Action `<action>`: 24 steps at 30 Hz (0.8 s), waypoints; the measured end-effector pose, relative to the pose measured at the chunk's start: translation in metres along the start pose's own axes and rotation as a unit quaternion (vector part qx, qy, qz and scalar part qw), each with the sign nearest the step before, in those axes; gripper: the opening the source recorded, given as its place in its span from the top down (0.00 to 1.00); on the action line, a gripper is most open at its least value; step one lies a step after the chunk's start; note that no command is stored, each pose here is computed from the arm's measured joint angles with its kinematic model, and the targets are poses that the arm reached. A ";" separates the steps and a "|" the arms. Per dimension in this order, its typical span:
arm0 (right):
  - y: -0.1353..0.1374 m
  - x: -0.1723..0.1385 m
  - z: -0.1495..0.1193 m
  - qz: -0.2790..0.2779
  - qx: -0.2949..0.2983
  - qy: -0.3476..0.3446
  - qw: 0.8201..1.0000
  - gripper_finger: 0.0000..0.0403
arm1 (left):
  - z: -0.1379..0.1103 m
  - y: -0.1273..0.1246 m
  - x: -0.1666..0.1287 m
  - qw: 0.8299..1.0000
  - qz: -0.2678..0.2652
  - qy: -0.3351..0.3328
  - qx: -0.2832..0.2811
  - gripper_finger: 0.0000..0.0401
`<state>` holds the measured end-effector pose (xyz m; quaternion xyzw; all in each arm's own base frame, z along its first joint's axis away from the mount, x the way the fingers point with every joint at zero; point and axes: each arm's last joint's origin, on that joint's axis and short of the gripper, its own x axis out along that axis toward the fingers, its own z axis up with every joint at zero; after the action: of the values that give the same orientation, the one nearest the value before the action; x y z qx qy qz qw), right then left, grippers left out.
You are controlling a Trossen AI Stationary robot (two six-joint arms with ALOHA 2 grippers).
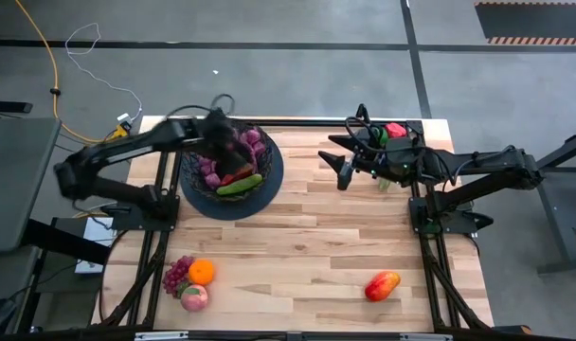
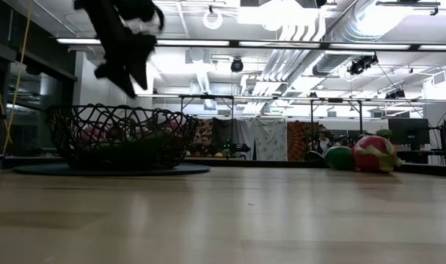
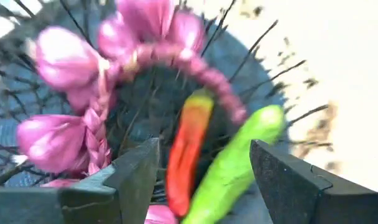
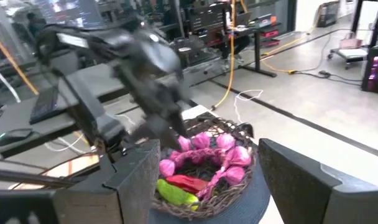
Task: Build produce basket
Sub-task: Put the red mango into the black wire basket
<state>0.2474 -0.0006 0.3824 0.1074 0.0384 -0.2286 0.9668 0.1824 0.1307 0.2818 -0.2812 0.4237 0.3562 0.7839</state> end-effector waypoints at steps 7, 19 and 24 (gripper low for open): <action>-0.001 0.000 0.000 -0.007 -0.002 0.000 1.000 0.35 | -0.017 -0.011 -0.088 0.963 -0.132 -0.234 0.007 0.40; -0.001 0.000 0.000 -0.007 -0.009 0.000 1.000 0.35 | -0.070 -0.012 -0.114 0.806 -0.303 -0.508 0.015 0.40; -0.001 0.000 0.000 -0.007 -0.010 0.000 1.000 0.35 | -0.076 -0.011 -0.110 0.807 -0.290 -0.514 0.020 0.40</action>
<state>0.2473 -0.0013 0.3820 0.0972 0.0414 -0.2349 0.9663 0.1132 0.0329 0.3417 -0.1508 -0.1357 0.1965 0.9593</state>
